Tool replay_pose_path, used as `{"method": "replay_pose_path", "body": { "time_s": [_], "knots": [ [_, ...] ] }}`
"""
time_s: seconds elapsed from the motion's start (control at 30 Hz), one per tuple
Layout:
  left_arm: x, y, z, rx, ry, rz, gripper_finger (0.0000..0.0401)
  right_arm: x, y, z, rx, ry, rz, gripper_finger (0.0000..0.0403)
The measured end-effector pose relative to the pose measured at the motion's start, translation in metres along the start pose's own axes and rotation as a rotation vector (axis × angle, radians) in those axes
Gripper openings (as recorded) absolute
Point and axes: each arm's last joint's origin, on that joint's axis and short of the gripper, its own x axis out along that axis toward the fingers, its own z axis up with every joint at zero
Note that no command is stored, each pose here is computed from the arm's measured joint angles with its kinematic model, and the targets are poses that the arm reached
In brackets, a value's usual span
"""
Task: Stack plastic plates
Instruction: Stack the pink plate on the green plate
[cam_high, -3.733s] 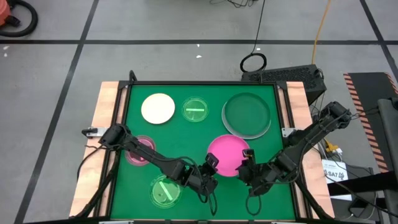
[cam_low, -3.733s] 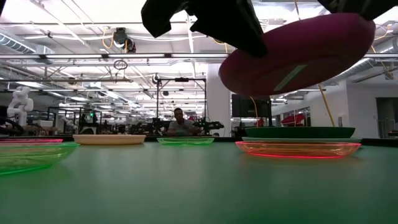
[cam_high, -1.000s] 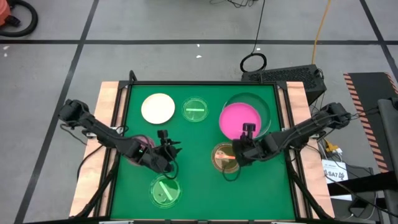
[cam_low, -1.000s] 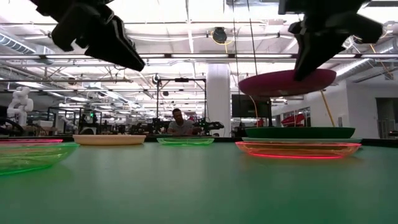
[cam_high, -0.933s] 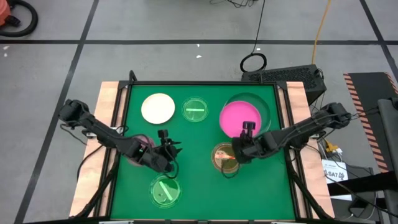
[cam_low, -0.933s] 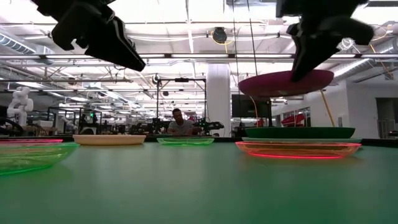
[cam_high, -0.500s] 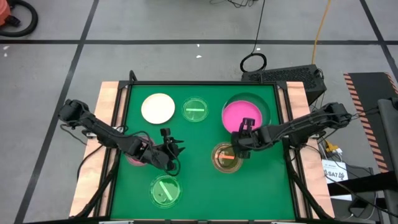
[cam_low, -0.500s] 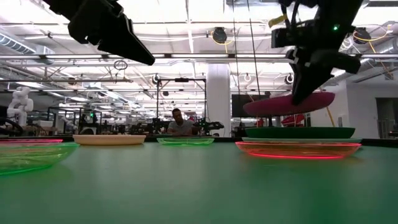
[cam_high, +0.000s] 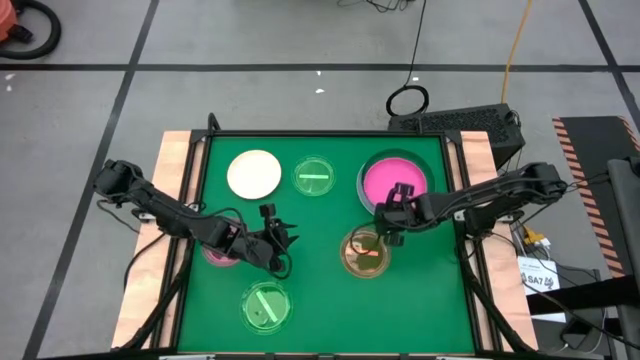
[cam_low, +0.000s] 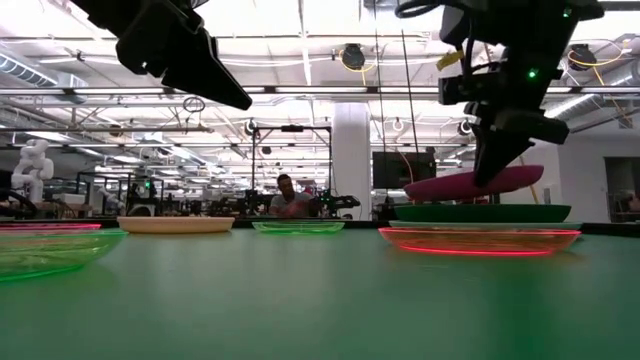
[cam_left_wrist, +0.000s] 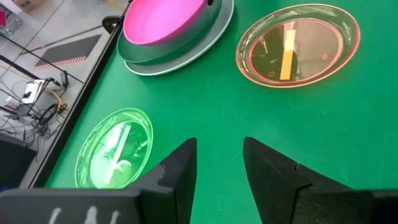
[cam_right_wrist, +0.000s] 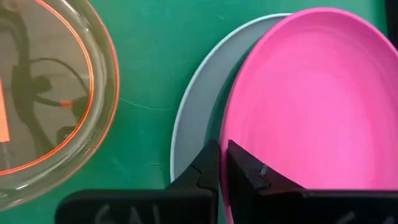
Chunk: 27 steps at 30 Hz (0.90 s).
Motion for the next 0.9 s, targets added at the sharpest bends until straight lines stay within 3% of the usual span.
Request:
{"method": "replay_pose_path", "body": {
  "time_s": [0.3,0.9],
  "knots": [
    [0.002,0.003,0.0,-0.008,0.005,0.011,0.0138,-0.006,-0.013,-0.018,0.054,-0.103,0.035,0.0005],
    [0.007,0.009,0.0,-0.023,0.014,0.012,0.0138,0.015,-0.026,-0.038,0.112,-0.106,0.104,0.0006]
  ]
}}
